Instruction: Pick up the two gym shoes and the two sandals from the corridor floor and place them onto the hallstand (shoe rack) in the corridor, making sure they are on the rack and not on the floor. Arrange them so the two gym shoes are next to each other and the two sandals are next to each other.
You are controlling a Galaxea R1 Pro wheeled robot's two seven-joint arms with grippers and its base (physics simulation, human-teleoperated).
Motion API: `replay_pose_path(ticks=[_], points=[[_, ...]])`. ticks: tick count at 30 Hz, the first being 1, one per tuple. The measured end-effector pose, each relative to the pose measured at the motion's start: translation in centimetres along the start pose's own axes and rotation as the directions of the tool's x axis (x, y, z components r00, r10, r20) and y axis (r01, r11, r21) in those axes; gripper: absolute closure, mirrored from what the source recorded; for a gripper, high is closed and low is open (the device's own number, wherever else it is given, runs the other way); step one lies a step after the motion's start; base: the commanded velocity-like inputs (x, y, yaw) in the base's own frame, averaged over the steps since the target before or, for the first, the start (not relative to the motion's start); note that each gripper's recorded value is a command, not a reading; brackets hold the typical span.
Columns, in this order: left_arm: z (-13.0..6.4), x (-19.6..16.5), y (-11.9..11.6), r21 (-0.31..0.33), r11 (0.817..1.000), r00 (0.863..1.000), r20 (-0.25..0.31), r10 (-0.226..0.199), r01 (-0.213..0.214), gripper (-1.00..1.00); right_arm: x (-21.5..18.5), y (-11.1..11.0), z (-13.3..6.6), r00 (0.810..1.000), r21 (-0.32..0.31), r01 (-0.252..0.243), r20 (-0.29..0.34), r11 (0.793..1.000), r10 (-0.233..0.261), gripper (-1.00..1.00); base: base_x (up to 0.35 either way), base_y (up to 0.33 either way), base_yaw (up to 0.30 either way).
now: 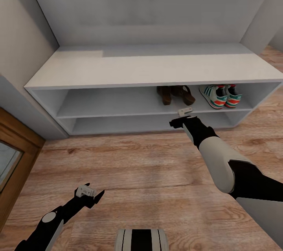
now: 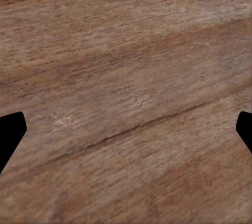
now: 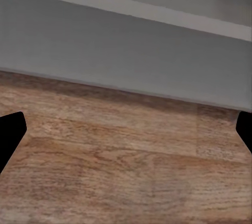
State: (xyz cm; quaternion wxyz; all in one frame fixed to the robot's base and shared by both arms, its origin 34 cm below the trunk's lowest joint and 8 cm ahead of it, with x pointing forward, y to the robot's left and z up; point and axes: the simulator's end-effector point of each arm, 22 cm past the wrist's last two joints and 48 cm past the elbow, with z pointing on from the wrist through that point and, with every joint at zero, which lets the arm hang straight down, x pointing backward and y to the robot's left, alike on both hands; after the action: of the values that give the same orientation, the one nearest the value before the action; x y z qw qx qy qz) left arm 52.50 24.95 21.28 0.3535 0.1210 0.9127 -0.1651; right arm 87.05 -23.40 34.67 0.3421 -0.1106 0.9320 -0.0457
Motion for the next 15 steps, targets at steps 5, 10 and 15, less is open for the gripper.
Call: replay_pose_path(ticks=[5, 10, 15], points=[[0.00, 0.01, 0.00, 0.000, 1.000, 1.000, 0.000, 0.000, 0.000, -1.00, 0.00, -0.03, 0.00, 1.000, 0.000, 0.000, 0.000, 1.000, 0.000, -1.00, -0.047, 0.000, 0.000], [0.00, -0.01, 0.00, 0.000, 1.000, 1.000, 0.000, 0.000, 0.000, -1.00, 0.14, -0.12, 0.02, 1.000, 0.002, 0.000, -0.001, 1.000, 0.000, -1.00, -0.205, 0.000, 0.000], [0.01, -0.02, 0.01, 0.000, 1.000, 1.000, 0.000, 0.000, 0.000, -1.00, 0.92, 0.00, 0.13, 1.000, 0.000, 0.001, -0.011, 1.000, -0.001, -1.00, -0.256, 0.000, 0.000]])
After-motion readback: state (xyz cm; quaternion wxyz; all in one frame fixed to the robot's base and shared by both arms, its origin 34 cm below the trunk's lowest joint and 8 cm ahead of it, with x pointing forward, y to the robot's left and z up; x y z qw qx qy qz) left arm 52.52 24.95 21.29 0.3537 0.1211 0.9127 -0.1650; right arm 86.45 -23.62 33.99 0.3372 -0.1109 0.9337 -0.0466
